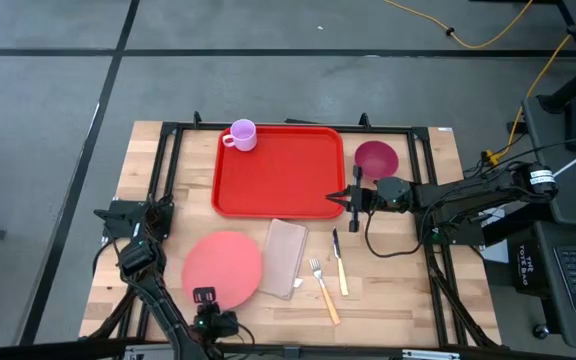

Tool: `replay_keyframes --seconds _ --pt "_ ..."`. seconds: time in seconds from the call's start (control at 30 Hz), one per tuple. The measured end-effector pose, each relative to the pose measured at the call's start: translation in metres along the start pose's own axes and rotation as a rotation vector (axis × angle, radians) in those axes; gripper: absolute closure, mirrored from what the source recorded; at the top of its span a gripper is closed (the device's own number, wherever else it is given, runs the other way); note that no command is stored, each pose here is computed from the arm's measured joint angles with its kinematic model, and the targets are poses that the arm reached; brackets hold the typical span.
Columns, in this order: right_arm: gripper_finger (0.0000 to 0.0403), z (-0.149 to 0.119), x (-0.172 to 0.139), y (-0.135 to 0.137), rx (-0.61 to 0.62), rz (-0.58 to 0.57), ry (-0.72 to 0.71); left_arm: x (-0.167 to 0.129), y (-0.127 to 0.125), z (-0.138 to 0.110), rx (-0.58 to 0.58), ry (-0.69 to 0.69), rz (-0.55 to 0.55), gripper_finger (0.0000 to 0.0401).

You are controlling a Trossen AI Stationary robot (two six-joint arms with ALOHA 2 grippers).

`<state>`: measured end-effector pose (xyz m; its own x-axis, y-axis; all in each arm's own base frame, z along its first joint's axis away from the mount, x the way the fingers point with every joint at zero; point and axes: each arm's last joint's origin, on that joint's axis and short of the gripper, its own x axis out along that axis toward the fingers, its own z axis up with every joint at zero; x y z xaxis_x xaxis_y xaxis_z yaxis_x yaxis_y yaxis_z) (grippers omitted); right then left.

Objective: Set up tray
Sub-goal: Put the light orange plate on top of the orange serving tray

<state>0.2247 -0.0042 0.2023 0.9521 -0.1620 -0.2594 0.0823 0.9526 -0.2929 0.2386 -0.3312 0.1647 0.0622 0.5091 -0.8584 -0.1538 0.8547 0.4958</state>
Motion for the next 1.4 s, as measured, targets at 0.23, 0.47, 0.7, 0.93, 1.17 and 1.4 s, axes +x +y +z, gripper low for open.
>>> replay_keyframes --seconds 0.23,0.47,0.7,0.93,1.17,1.4 --pt "0.0379 0.000 0.000 0.000 0.016 0.000 0.000 -0.013 0.011 0.002 -0.003 -0.059 -0.019 0.0398" --pt "0.0379 0.000 0.000 0.000 0.025 0.000 0.000 -0.032 0.029 0.004 0.082 -0.145 -0.040 0.0399" --pt "0.0379 0.000 0.000 0.000 0.025 0.000 0.000 -0.040 0.041 0.011 0.156 -0.242 -0.007 0.0399" --pt "0.0379 0.000 0.000 0.000 0.024 0.000 0.001 -0.039 0.044 0.015 0.193 -0.264 0.021 0.0399" --pt "0.0379 0.000 0.000 0.000 0.024 0.000 0.000 -0.044 0.047 0.013 0.204 -0.309 0.035 0.0399" --pt "0.0379 0.000 0.000 0.000 0.024 0.000 0.000 -0.061 0.061 0.009 0.245 -0.422 0.060 0.0399"
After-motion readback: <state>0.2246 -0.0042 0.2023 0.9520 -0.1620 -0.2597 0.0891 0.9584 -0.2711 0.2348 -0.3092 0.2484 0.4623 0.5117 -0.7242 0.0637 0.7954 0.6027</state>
